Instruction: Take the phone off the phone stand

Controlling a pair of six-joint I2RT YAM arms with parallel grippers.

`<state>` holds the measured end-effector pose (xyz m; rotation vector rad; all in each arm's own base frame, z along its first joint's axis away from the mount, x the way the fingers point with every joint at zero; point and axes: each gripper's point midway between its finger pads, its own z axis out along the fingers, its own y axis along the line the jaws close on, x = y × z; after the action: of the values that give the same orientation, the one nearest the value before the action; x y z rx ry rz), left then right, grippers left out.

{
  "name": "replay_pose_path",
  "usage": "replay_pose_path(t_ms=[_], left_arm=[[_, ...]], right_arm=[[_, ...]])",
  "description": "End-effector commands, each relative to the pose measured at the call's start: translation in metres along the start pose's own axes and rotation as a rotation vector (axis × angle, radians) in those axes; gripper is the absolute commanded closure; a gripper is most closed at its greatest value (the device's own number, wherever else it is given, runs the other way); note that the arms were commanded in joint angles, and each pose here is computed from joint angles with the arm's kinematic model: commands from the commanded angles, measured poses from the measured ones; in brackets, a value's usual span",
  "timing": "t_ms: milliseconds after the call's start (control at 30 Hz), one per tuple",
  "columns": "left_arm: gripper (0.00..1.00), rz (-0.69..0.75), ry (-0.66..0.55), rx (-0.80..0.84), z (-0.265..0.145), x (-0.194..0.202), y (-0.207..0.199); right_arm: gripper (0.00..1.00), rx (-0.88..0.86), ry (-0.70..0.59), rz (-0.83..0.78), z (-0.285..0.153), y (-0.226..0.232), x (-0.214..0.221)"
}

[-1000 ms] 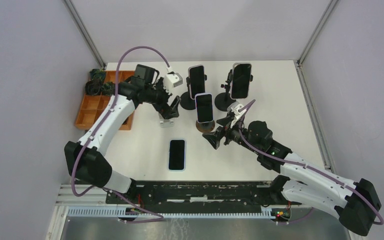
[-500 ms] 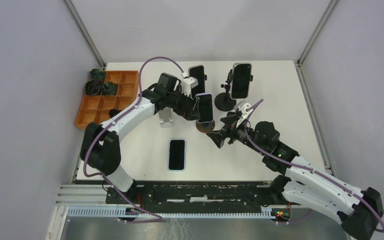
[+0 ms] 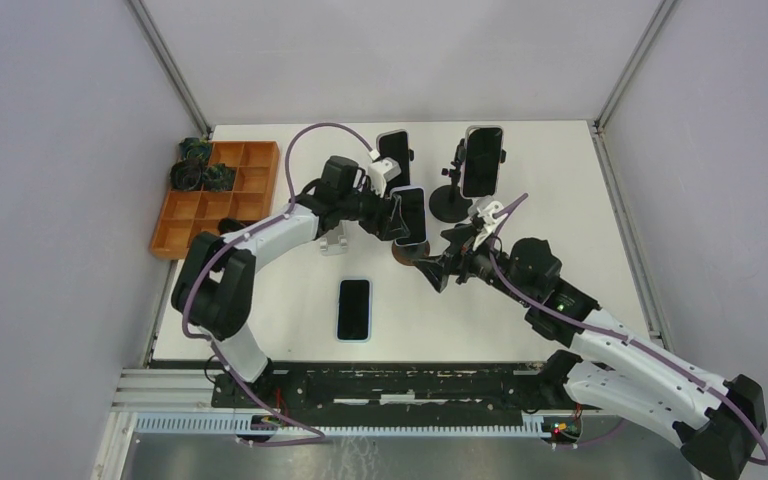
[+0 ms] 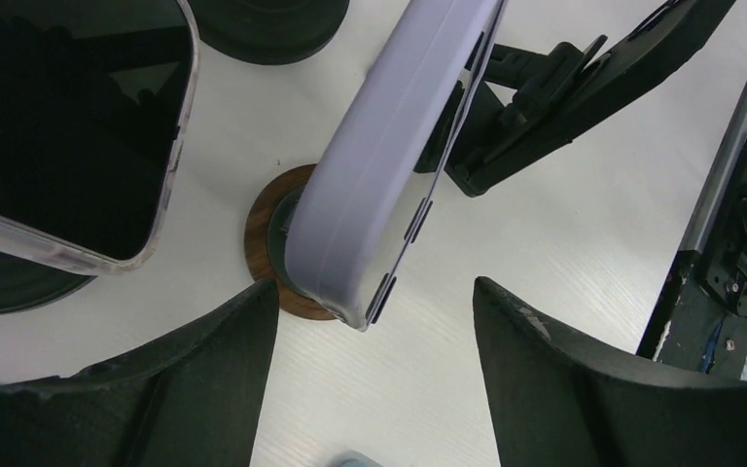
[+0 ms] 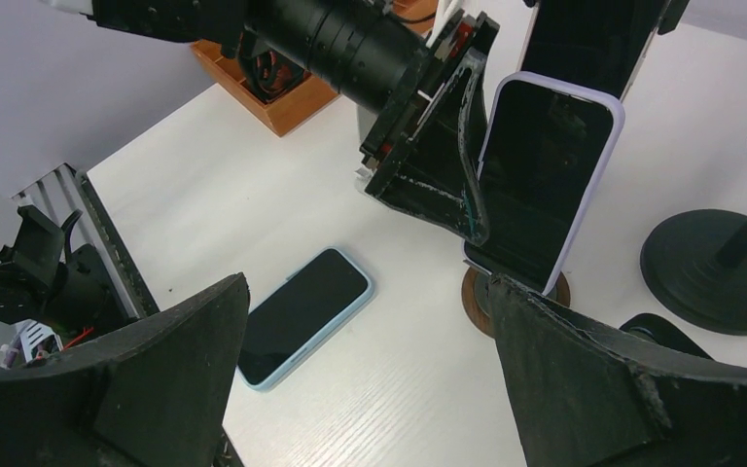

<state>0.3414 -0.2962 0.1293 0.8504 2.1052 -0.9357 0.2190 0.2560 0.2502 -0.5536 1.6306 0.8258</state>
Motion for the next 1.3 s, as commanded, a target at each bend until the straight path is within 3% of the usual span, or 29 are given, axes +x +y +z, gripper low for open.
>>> replay_pose_path(t_ms=[0,67,200,367,433,500,533,800,1267], left_arm=[[0.23,0.007,-0.061,0.068,0.007,-0.009,-0.004],[0.28,-0.006,-0.052,0.089,0.009,-0.006,-0.004],[0.5,-0.01,-0.057,0.142,0.009,-0.011,-0.005],[0.6,0.005,-0.061,0.167,0.007,-0.012,-0.009],[0.72,0.02,-0.062,0.168,0.005,-0.013,-0.01],[0.94,0.046,-0.045,0.168,0.001,-0.011,-0.011],[0.98,0.06,-0.035,0.164,-0.002,-0.011,-0.012],[0.98,0.158,0.036,0.205,-0.042,-0.005,-0.034],[0.98,0.25,0.155,0.63,-0.149,0.005,-0.143]], right_arm=[[0.02,-0.024,-0.054,-0.026,0.0,0.006,-0.027],[0.03,-0.029,-0.053,-0.026,0.001,0.007,-0.026],[0.04,-0.022,-0.043,-0.029,0.003,0.004,-0.025],[0.06,-0.017,-0.023,-0.036,0.003,0.003,-0.025],[0.07,-0.006,-0.023,-0.035,0.003,0.001,-0.024],[0.07,0.002,-0.019,-0.031,0.003,-0.002,-0.021],[0.08,0.005,-0.017,-0.027,0.003,-0.003,-0.019],[0.09,-0.015,0.015,-0.003,0.013,-0.005,-0.005],[0.09,-0.28,0.013,0.08,0.014,0.032,0.003]])
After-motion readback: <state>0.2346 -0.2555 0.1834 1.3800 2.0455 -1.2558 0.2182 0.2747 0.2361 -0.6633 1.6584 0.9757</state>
